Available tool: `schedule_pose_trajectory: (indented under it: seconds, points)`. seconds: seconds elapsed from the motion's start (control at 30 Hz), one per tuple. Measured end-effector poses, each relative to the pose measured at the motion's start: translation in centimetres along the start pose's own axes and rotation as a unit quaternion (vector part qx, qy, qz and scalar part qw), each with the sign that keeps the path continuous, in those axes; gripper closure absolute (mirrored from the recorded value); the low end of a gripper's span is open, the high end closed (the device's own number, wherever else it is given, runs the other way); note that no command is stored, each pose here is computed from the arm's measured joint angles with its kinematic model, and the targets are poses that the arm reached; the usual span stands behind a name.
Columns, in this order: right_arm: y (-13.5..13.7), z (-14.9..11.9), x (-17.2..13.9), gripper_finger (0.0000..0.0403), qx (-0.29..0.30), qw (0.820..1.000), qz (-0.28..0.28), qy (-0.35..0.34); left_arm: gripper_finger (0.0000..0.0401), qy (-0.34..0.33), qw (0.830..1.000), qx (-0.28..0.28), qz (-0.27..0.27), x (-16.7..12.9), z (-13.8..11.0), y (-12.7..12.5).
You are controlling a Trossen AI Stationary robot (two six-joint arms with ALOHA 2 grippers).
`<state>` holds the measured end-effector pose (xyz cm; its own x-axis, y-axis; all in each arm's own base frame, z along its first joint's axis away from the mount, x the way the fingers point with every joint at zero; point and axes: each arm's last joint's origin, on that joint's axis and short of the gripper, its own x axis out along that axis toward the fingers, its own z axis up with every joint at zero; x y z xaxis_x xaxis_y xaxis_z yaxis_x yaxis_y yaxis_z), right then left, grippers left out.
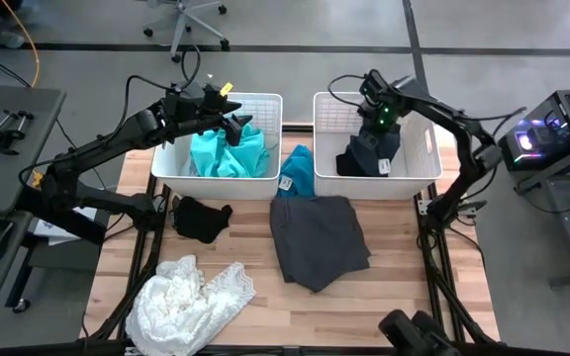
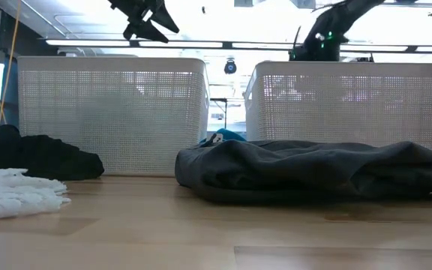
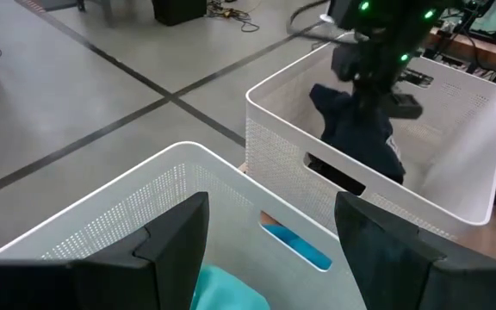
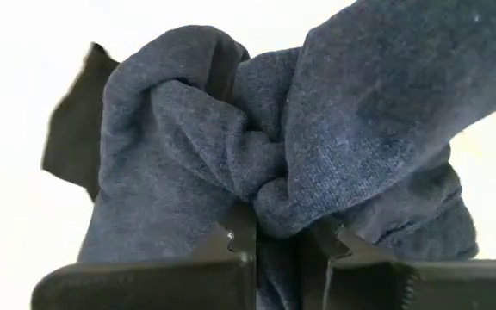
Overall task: Sort clothes
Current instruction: Put the dark blue underwear into the right white bin, then put the gray shorts into the right white bin
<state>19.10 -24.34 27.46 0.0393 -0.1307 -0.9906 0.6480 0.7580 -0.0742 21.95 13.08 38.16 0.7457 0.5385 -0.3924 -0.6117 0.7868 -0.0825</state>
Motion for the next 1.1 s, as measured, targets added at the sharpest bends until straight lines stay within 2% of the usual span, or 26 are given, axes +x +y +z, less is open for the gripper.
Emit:
schedule_pose_trajectory:
  seconds: [0.1, 0.2, 0.43, 0.53, 0.6, 0.7, 0.8, 0.97, 1.1]
  points:
    - [-0.3, 0.2, 1.0, 0.0364, -0.009, 1.0, 0.0, 0.004, 0.0162, 0.0, 1.0, 0.0, 0.0, 0.0, 0.0, 0.0]
    - [-0.5, 0.3, 0.6, 0.0324, -0.006, 1.0, -0.001, 0.0, 0.0162, 0.0, 1.0, 0.0, 0.0, 0.0, 0.0, 0.0]
    - [-1.3, -0.8, -5.6, 0.0195, 0.056, 0.996, 0.005, -0.072, 0.0162, 0.0, 1.0, 0.0, 0.0, 0.0, 0.0, 0.0]
    - [-1.0, -2.0, -8.5, 0.0163, 0.06, 0.992, 0.009, -0.112, 0.0162, 0.0, 1.0, 0.0, 0.0, 0.0, 0.0, 0.0]
    - [-0.5, -2.8, -9.8, 0.0156, 0.058, 0.987, 0.039, -0.147, 0.0162, 0.0, 1.0, 0.0, 0.0, 0.0, 0.0, 0.0]
    - [1.2, -3.9, -11.5, 0.0154, -0.008, 0.966, 0.147, -0.213, 0.0162, 0.0, 1.0, 0.0, 0.0, 0.0, 0.0, 0.0]
    - [3.9, -5.6, -12.8, 0.0153, -0.107, 0.925, 0.251, -0.264, 0.0162, 0.0, 1.0, 0.0, 0.0, 0.0, 0.0, 0.0]
    - [8.9, -8.7, -12.7, 0.0153, -0.238, 0.891, 0.3, -0.244, 0.0162, 0.0, 1.0, 0.0, 0.0, 0.0, 0.0, 0.0]
    - [12.5, -10.5, -11.6, 0.0153, -0.317, 0.865, 0.327, -0.212, 0.0162, 0.0, 1.0, 0.0, 0.0, 0.0, 0.0, 0.0]
